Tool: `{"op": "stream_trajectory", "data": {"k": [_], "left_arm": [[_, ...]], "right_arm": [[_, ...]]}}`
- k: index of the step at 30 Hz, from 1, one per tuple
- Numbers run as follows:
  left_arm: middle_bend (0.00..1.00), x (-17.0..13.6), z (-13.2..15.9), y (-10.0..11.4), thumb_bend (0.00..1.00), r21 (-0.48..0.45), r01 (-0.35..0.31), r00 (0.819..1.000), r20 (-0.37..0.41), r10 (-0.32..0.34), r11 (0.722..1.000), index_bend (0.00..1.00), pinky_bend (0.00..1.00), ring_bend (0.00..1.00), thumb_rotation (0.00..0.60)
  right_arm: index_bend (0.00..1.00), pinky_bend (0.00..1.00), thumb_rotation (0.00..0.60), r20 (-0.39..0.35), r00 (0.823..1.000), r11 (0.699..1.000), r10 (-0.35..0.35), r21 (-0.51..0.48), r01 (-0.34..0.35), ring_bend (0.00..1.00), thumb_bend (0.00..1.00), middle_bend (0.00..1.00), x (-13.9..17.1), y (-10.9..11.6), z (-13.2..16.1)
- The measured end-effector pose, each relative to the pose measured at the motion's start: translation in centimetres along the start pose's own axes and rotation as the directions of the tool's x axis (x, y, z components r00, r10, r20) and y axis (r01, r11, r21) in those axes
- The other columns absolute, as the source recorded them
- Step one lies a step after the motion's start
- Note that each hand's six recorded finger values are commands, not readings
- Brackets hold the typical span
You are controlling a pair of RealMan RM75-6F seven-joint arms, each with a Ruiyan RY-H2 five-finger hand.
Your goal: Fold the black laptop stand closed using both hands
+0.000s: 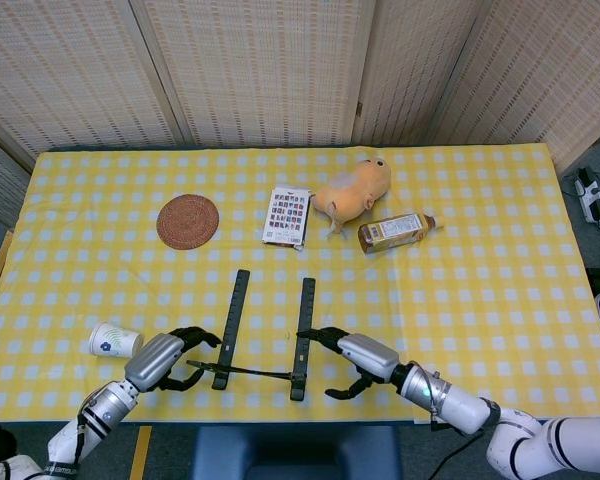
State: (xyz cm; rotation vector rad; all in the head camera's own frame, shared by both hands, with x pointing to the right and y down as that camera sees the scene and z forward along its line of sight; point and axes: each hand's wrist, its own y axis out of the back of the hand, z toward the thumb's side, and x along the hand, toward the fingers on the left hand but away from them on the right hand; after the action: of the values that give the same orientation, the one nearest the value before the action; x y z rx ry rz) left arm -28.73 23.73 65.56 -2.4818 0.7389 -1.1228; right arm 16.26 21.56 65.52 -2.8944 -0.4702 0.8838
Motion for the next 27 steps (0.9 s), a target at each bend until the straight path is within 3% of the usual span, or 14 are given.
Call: {"op": "stream_trajectory", "data": {"k": [10, 16, 19, 22, 23, 27], "left_arm": [[0.32, -2.1, -0.3, 2.3, 0.5, 0.015, -0.088, 0.996, -0.006, 0.088, 0.996, 0.28, 0.23, 0.19, 0.6], [0.31, -2.9, -0.6, 3.7, 0.5, 0.04, -0.143, 0.99, -0.011, 0.143, 0.989, 0.28, 0.22, 0.17, 0.6], [0.31, -3.0, -0.7, 4.6, 0.5, 0.059, -0.168, 0.986, -0.01, 0.169, 0.984, 0.28, 0.21, 0.17, 0.6], [0.3, -3.0, -0.7, 5.4, 0.5, 0.077, -0.188, 0.982, -0.007, 0.189, 0.979, 0.28, 0.21, 0.17, 0.6], [0.3, -3.0, -0.7, 5.6, 0.5, 0.083, -0.194, 0.981, -0.006, 0.195, 0.978, 0.28, 0.21, 0.17, 0.6], [0.3, -2.6, -0.6, 6.8, 0.5, 0.121, -0.216, 0.976, 0.001, 0.217, 0.969, 0.28, 0.21, 0.16, 0.6]], "right_arm": [[0.0, 0.04, 0.6, -0.024, 0.995, 0.994, -0.097, -0.055, 0.096, 0.11, 0.33, 0.09, -4.0, -0.5, 1.7], [0.0, 0.0, 0.6, -0.006, 0.976, 0.972, -0.218, -0.094, 0.216, 0.09, 0.33, 0.04, -5.5, 1.2, 2.0], [0.0, 0.0, 0.6, 0.023, 0.951, 0.946, -0.307, -0.105, 0.308, 0.06, 0.34, 0.01, -5.5, 3.0, 1.5], [0.0, 0.0, 0.6, 0.061, 0.907, 0.9, -0.416, -0.112, 0.421, 0.03, 0.33, 0.0, -4.9, 5.3, 0.8], [0.0, 0.0, 0.6, 0.075, 0.885, 0.878, -0.459, -0.112, 0.465, 0.02, 0.33, 0.0, -4.4, 6.2, 0.5], [0.0, 0.0, 0.6, 0.112, 0.824, 0.821, -0.556, -0.082, 0.565, 0.0, 0.33, 0.0, -2.5, 9.0, -0.7]]}}
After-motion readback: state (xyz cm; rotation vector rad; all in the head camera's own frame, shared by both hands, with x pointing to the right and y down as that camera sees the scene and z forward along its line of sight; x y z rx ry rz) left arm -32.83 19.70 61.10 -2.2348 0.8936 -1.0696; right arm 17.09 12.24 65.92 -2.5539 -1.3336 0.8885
